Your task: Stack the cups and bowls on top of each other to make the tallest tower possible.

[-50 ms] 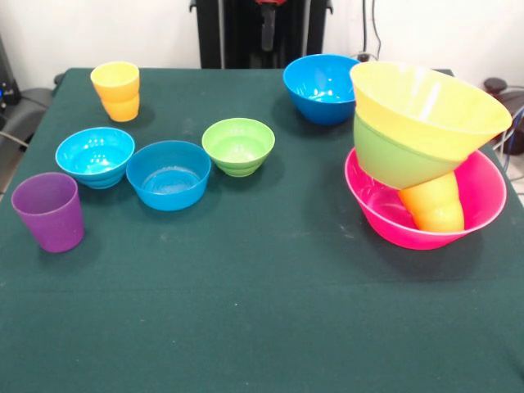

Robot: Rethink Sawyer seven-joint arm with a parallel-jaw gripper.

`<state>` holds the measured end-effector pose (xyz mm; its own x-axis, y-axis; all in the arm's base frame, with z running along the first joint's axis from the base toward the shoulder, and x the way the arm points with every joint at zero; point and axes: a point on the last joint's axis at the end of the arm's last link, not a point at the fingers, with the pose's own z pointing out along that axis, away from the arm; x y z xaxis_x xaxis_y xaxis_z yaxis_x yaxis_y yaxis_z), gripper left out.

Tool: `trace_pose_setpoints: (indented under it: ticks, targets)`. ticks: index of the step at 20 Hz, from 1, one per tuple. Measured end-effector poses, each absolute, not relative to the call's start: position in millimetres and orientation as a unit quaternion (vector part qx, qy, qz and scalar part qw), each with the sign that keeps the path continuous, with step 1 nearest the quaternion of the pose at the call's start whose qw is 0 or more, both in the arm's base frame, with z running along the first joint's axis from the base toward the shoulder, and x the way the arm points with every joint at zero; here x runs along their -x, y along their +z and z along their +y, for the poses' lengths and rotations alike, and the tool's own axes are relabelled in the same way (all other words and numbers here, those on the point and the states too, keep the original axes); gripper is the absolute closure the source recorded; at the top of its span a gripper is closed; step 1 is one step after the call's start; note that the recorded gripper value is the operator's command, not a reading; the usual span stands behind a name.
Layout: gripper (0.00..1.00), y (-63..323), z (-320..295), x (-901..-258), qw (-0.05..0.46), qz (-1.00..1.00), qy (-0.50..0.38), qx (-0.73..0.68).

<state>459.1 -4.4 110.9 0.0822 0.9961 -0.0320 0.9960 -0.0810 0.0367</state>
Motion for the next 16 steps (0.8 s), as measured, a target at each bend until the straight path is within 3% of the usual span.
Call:
trace_pose_setpoints:
  ticks: [16]
  targets:
    - [0.0, 84.5, 55.5, -453.0, 0.032, 0.714, 0.001, -0.699]
